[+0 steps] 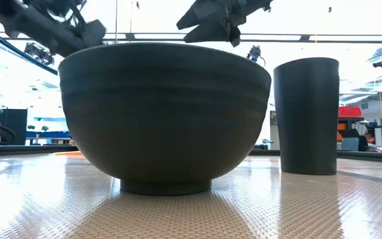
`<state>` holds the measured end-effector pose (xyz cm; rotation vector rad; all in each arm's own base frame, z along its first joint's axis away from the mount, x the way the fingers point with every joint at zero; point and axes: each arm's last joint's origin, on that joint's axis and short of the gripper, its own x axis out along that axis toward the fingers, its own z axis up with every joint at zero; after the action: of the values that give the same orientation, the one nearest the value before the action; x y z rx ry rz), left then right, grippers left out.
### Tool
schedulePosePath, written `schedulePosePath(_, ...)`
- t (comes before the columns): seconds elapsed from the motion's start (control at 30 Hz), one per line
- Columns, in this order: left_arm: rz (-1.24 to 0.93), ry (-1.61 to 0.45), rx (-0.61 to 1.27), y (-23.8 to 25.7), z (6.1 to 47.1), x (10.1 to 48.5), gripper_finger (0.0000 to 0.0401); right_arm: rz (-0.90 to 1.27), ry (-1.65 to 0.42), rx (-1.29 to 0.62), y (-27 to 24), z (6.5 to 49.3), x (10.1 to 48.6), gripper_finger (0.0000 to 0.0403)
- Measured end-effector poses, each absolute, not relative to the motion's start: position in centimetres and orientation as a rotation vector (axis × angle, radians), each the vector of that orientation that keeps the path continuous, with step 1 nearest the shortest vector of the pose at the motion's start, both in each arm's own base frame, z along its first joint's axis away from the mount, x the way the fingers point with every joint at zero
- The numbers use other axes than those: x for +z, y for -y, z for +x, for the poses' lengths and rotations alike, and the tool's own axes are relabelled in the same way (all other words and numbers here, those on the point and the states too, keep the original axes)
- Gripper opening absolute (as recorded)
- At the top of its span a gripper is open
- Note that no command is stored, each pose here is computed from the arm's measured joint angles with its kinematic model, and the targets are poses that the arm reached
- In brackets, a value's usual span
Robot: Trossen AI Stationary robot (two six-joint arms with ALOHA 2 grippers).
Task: Pick & Place Utensil
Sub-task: Put the orange straw into the black cup on the transparent mat
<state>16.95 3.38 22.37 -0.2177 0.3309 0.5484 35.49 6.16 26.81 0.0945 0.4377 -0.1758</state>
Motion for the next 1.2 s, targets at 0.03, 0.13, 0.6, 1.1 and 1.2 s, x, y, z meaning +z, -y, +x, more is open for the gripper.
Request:
schedulePosePath(0.03, -0.236, -0.352, 0.611, -3.9, 16.8, 22.0, 0.0226, 0.083, -0.441, -0.186, -6.1, 35.3, 27.0, 0.0197)
schedulePosePath(0.13, -0.306, -0.382, 0.782, -5.6, 16.7, 21.0, 0.0226, 0.041, -0.441, -0.210, -6.0, 35.1, 27.2, 0.0194)
schedulePosePath(0.6, -0.525, -0.567, 1.213, -16.9, 15.6, 16.1, 0.0226, 0.072, -0.439, -0.192, -6.1, 35.1, 27.2, 0.0185)
schedulePosePath(1.1, -0.573, -0.796, 1.219, -24.4, 17.7, 12.3, 0.0210, 0.071, -0.449, -0.177, -6.7, 35.0, 27.1, 0.0185)
schedulePosePath(1.2, -0.596, -0.823, 1.184, -24.5, 17.7, 11.5, 0.0188, 0.067, -0.458, -0.178, -6.7, 34.9, 27.0, 0.0185)
